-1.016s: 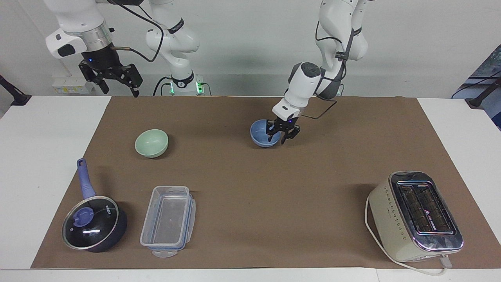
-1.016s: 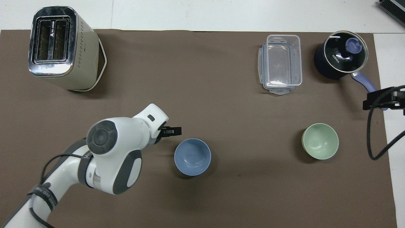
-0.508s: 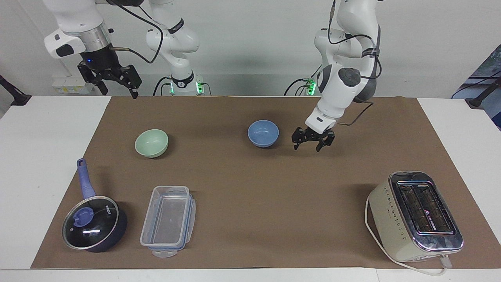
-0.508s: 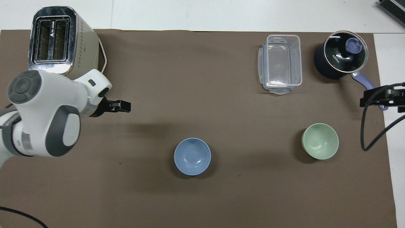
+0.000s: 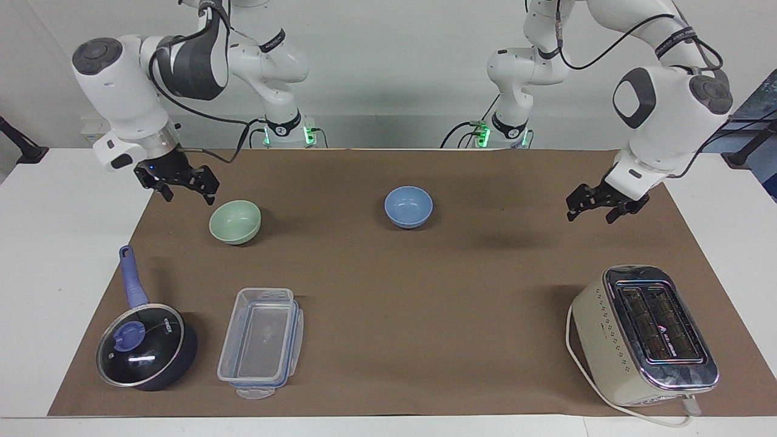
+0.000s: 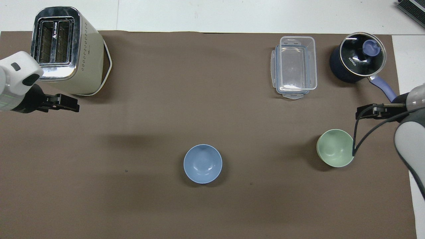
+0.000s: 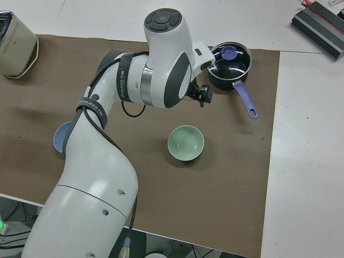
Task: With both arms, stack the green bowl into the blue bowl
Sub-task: 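Grasp the rim of the green bowl with the right gripper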
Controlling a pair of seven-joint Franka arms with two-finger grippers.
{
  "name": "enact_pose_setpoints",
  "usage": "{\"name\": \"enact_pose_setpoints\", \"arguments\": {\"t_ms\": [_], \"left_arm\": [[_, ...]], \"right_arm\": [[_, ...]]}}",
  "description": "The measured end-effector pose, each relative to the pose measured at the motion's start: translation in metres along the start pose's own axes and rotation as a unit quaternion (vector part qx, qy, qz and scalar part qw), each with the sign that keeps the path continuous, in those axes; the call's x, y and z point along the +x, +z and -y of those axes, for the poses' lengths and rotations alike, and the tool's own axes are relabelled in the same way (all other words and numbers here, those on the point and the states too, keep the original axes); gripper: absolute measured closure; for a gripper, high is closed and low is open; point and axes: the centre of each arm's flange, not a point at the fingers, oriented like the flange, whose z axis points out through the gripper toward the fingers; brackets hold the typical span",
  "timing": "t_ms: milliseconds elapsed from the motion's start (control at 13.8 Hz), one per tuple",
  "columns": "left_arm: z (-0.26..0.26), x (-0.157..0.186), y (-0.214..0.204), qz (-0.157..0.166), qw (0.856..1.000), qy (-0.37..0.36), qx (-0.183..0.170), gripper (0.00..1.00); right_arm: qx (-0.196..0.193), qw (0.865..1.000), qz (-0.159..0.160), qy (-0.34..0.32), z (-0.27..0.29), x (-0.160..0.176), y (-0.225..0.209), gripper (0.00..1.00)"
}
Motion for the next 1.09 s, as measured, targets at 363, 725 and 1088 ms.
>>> {"name": "enact_pose_setpoints", "arguments": {"t_ms": [363, 725, 1088], "left_arm": [[0.000, -0.018, -0.069, 0.037, 0.999, 0.005, 0.022, 0.00], [-0.004, -0.045, -0.115, 0.012, 0.999, 0.007, 0.029, 0.00], [-0.006, -0.047, -0.113, 0.008, 0.999, 0.009, 0.030, 0.00]], "right_arm": [[0.004, 1.000, 0.024, -0.019, -0.005, -0.004, 0.099, 0.00], [0.011, 0.998, 0.036, -0.054, -0.044, -0.007, 0.169, 0.00], [0.015, 0.996, 0.049, -0.068, -0.049, -0.016, 0.183, 0.00]]}}
